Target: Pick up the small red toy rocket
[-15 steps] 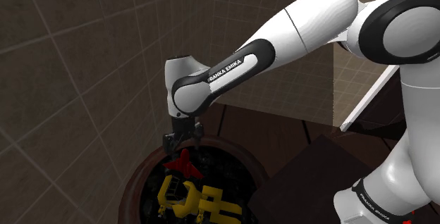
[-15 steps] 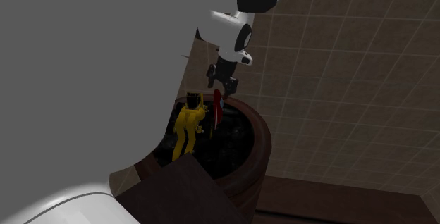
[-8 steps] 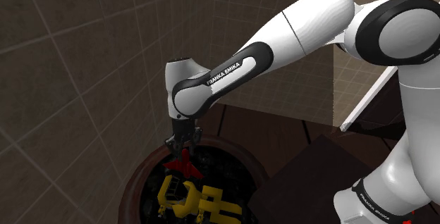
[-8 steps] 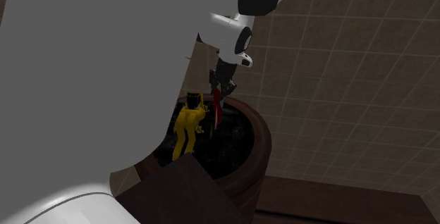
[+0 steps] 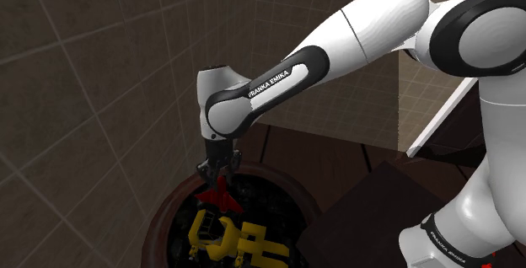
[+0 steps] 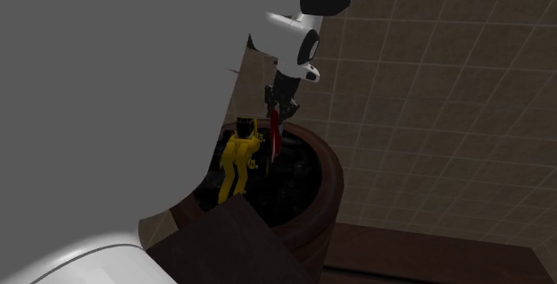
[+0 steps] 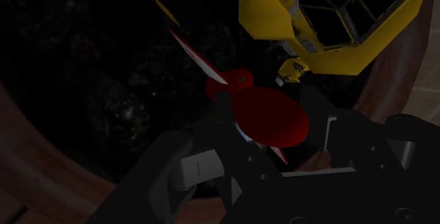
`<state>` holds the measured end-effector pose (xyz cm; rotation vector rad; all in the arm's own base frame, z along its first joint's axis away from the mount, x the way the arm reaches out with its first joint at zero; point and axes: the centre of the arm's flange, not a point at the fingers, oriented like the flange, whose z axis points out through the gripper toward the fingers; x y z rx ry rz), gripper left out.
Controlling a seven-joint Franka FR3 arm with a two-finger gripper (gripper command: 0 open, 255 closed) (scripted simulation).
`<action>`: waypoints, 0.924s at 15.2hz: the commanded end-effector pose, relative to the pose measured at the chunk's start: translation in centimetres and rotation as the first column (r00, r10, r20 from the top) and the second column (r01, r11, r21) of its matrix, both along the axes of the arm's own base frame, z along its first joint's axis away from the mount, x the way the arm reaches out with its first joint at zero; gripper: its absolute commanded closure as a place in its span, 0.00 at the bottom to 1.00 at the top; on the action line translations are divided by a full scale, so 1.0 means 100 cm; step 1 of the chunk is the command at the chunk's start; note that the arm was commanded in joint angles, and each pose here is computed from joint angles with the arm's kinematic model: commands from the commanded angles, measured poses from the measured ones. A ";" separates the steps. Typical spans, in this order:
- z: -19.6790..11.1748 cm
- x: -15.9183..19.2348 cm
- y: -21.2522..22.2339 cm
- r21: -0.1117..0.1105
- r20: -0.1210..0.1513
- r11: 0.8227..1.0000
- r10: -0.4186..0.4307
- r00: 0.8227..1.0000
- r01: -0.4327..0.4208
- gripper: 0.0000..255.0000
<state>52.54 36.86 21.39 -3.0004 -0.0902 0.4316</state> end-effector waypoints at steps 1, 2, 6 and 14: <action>0.010 0.000 0.000 0.000 0.000 1.000 0.000 1.000 0.000 1.00; 0.016 0.000 0.000 0.000 0.000 1.000 0.000 1.000 0.000 1.00; 0.037 0.000 0.000 0.000 0.000 1.000 0.000 1.000 0.000 1.00; 0.069 0.000 0.000 0.000 0.000 1.000 0.000 1.000 0.000 1.00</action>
